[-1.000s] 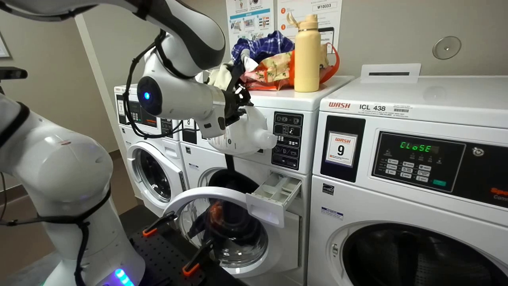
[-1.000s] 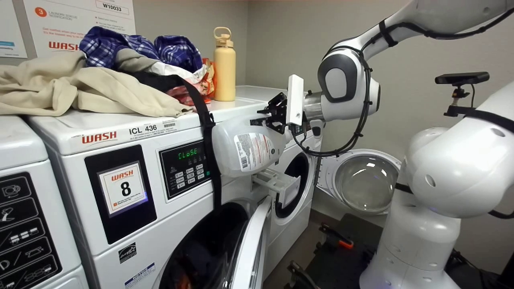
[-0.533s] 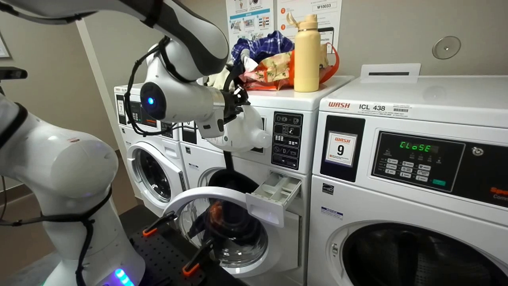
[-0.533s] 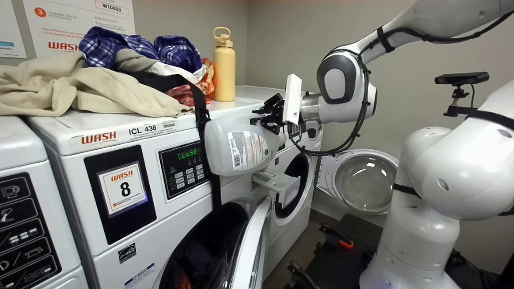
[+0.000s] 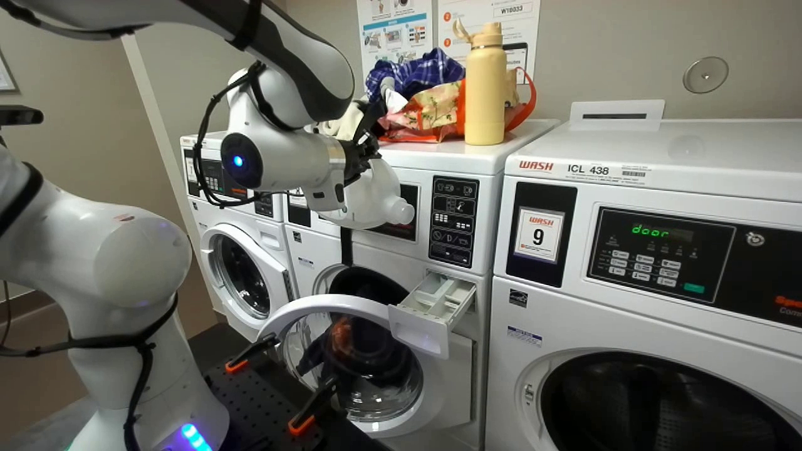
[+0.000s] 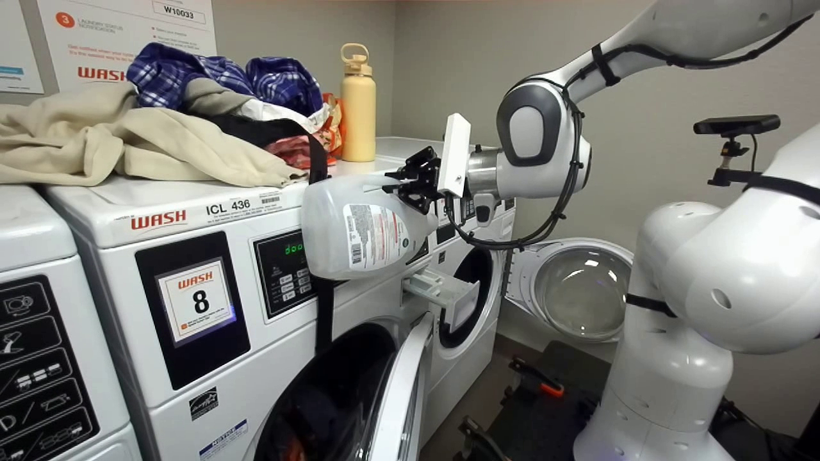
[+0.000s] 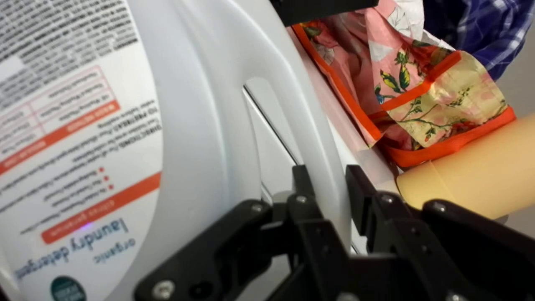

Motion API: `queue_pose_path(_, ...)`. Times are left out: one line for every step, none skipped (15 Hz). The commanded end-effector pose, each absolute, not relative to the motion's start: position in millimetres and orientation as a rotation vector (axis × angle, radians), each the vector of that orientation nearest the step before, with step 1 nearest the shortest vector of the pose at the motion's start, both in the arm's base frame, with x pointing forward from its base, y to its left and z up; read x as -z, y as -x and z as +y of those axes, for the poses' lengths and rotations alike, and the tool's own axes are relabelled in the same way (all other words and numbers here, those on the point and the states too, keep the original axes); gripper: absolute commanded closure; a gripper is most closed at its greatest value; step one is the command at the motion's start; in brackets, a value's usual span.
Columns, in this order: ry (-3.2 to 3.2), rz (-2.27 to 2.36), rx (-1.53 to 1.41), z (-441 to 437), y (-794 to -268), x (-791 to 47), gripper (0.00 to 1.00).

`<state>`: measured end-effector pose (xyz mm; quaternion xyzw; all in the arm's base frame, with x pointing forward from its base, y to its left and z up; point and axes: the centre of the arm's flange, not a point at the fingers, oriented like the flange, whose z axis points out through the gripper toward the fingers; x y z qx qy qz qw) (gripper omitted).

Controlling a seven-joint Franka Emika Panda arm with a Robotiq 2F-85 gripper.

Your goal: Put some detergent in the detergent compartment drawer of the washing machine in the middle

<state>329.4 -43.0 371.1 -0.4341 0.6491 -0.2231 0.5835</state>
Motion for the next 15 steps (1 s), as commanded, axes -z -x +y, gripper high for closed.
queue_pose_path(0.934, 1.452, 0.502, -18.0, -333.1, -377.9, 0.94)
queue_pose_path(0.929, 1.452, 0.507, -17.2, -333.6, -377.0, 0.94)
queue_pose_path(0.922, 1.454, 0.506, -17.3, -333.6, -376.3, 0.94)
queue_pose_path(0.910, 1.460, 0.505, -18.0, -333.4, -375.5, 0.94)
queue_pose_path(0.895, 1.469, 0.500, -19.2, -332.9, -374.3, 0.94)
queue_pose_path(0.880, 1.478, 0.502, -21.0, -332.1, -373.3, 0.94)
queue_pose_path(0.856, 1.485, 0.493, -23.5, -331.4, -372.4, 0.94)
queue_pose_path(0.835, 1.493, 0.489, -26.6, -330.3, -372.0, 0.94)
queue_pose_path(0.812, 1.499, 0.482, -28.4, -330.0, -371.9, 0.94)
queue_pose_path(0.794, 1.505, 0.479, -31.0, -329.3, -371.9, 0.94)
queue_pose_path(0.773, 1.511, 0.472, -33.4, -328.6, -372.1, 0.94)
queue_pose_path(0.747, 1.517, 0.461, -35.9, -328.3, -372.2, 0.94)
queue_pose_path(0.730, 1.520, 0.455, -37.8, -328.3, -372.3, 0.94)
queue_pose_path(0.712, 1.524, 0.450, -39.5, -328.4, -372.6, 0.94)
queue_pose_path(0.692, 1.528, 0.439, -41.7, -328.3, -372.9, 0.94)
